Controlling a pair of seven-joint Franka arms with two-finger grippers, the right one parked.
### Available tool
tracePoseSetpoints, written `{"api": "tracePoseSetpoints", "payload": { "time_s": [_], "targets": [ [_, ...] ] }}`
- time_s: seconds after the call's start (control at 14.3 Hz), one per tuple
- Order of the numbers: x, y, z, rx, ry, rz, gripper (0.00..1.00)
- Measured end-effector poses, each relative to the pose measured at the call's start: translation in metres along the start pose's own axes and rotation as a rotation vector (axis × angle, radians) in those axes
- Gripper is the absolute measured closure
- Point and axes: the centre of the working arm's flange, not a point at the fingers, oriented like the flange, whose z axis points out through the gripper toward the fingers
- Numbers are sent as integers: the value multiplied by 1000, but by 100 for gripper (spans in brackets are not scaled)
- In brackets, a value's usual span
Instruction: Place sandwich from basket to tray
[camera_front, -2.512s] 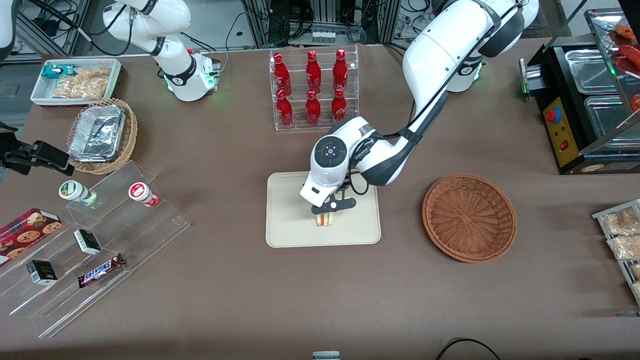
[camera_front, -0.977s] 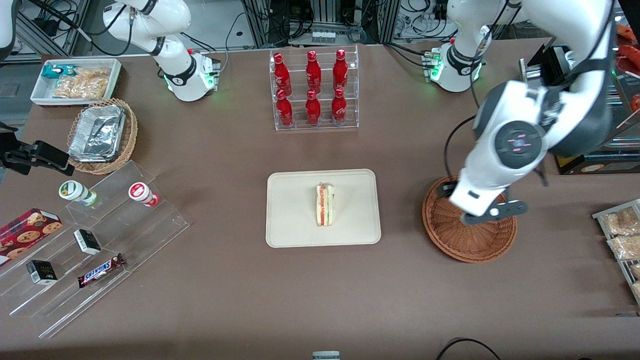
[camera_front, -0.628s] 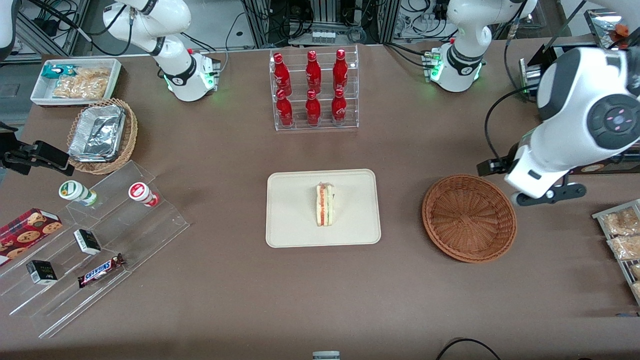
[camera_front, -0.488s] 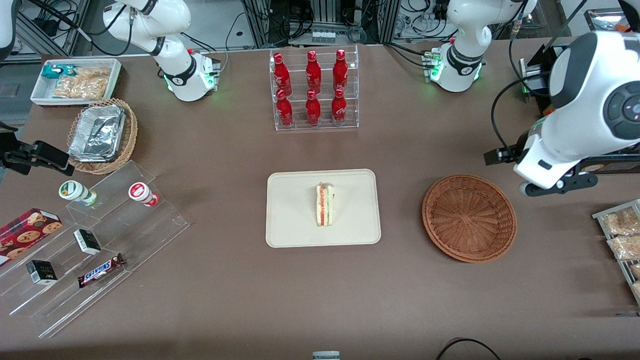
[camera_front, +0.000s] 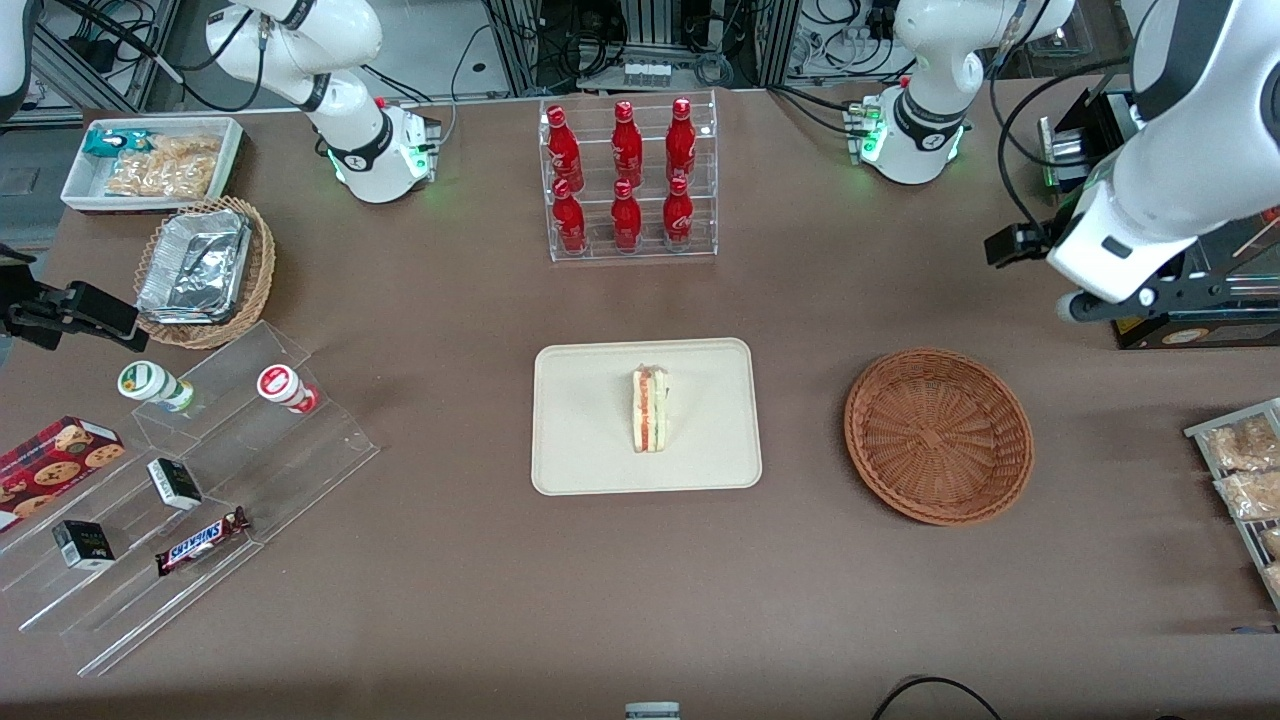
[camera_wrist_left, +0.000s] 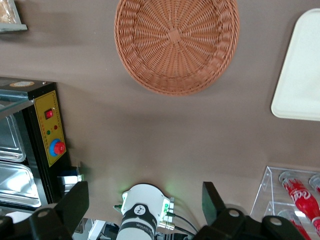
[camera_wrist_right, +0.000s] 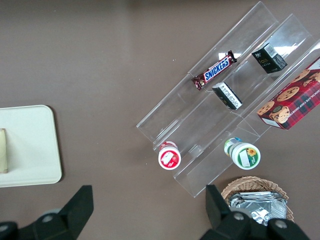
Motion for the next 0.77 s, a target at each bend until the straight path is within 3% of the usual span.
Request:
{"api": "tracePoseSetpoints", "payload": {
  "time_s": [0.28, 0.77],
  "targets": [
    [-21, -1, -11, -58, 12, 10, 0],
    [-16, -5, -11, -64, 12, 6, 0]
  ]
}}
